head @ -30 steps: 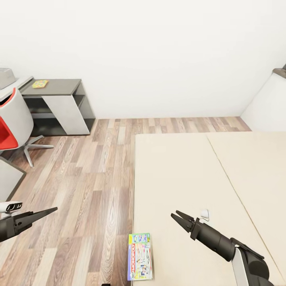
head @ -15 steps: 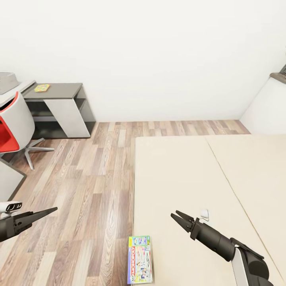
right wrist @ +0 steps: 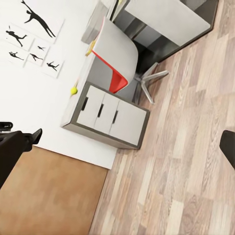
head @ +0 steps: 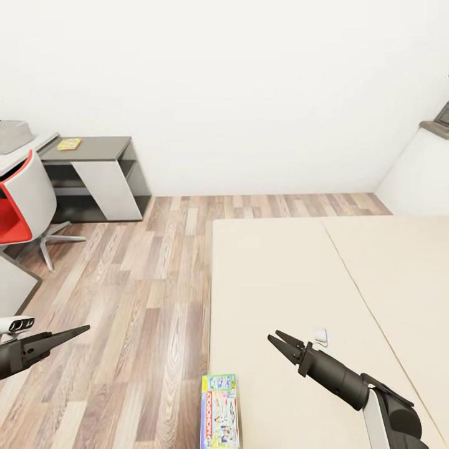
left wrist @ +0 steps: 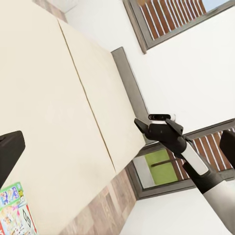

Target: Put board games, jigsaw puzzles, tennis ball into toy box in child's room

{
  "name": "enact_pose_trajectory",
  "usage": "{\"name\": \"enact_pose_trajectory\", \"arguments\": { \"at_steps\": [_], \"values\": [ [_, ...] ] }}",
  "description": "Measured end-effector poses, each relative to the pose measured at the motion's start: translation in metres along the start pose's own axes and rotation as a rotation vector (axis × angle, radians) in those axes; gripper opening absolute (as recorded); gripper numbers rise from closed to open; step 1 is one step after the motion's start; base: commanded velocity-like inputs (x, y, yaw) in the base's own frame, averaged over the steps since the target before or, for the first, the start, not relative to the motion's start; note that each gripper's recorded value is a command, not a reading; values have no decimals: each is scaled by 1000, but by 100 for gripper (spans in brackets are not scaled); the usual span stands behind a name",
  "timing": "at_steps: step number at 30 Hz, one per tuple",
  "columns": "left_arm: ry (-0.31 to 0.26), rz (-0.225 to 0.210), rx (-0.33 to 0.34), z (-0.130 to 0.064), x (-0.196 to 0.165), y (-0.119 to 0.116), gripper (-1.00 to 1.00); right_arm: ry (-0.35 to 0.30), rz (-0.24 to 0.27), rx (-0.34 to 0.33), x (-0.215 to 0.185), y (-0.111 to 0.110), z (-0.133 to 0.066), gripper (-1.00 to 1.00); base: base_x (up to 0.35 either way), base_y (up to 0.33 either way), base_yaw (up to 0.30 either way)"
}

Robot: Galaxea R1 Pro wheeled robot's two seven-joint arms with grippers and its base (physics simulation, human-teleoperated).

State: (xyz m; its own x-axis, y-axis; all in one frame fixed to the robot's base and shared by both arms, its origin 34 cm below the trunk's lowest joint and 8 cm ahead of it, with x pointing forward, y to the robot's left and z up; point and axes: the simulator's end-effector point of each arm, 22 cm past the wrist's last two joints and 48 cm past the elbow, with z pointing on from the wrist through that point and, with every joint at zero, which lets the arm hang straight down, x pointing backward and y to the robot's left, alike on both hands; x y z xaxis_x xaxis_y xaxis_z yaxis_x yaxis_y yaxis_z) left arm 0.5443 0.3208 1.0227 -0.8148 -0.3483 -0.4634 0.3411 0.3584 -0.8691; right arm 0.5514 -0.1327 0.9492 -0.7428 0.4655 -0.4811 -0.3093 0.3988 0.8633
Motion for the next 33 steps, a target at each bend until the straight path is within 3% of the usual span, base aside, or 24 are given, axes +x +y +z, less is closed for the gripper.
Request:
{"name": "enact_pose_trajectory", "arguments": {
  "at_steps": [33],
  "values": [
    [-20, 48, 17, -5, -10, -21, 100, -23, -42, -25, -13, 20, -2, 100, 0, 0, 0]
  ]
}}
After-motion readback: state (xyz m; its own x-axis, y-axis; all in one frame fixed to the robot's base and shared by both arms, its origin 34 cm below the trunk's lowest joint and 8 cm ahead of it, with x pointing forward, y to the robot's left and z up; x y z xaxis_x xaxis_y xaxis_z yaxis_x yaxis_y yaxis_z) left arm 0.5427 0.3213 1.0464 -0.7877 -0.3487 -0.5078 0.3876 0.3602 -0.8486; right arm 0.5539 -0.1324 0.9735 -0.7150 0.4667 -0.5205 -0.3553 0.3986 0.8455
